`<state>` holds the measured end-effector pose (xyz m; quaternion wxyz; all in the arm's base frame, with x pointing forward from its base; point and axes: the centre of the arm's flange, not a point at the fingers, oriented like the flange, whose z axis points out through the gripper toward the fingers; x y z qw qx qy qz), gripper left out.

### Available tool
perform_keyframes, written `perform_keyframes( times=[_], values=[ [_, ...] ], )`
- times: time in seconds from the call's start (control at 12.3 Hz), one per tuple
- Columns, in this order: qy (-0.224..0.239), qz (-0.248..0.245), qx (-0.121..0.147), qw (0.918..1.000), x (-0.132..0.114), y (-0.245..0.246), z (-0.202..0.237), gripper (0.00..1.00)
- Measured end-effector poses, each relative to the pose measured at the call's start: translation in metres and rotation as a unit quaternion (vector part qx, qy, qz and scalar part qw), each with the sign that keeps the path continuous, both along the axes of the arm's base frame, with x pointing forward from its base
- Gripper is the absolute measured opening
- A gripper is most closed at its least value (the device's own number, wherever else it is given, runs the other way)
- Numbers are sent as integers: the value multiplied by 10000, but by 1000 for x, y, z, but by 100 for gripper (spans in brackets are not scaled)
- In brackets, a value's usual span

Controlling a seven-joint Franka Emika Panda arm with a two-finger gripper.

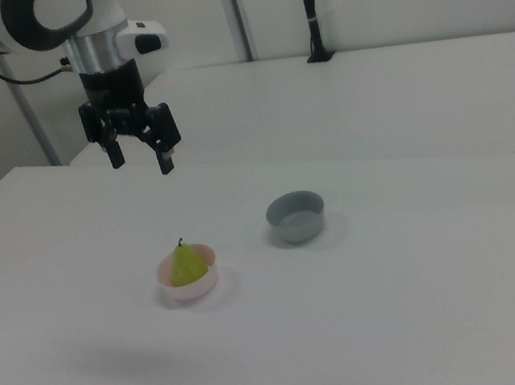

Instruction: Place the pear in the bowl

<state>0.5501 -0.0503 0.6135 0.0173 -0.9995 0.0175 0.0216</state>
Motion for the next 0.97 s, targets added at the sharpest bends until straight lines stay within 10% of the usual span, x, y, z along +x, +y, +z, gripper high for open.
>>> perform_keyframes(
  times=[0.97],
  values=[
    [-540, 469, -59, 9974, 7, -12, 12, 100]
  ],
)
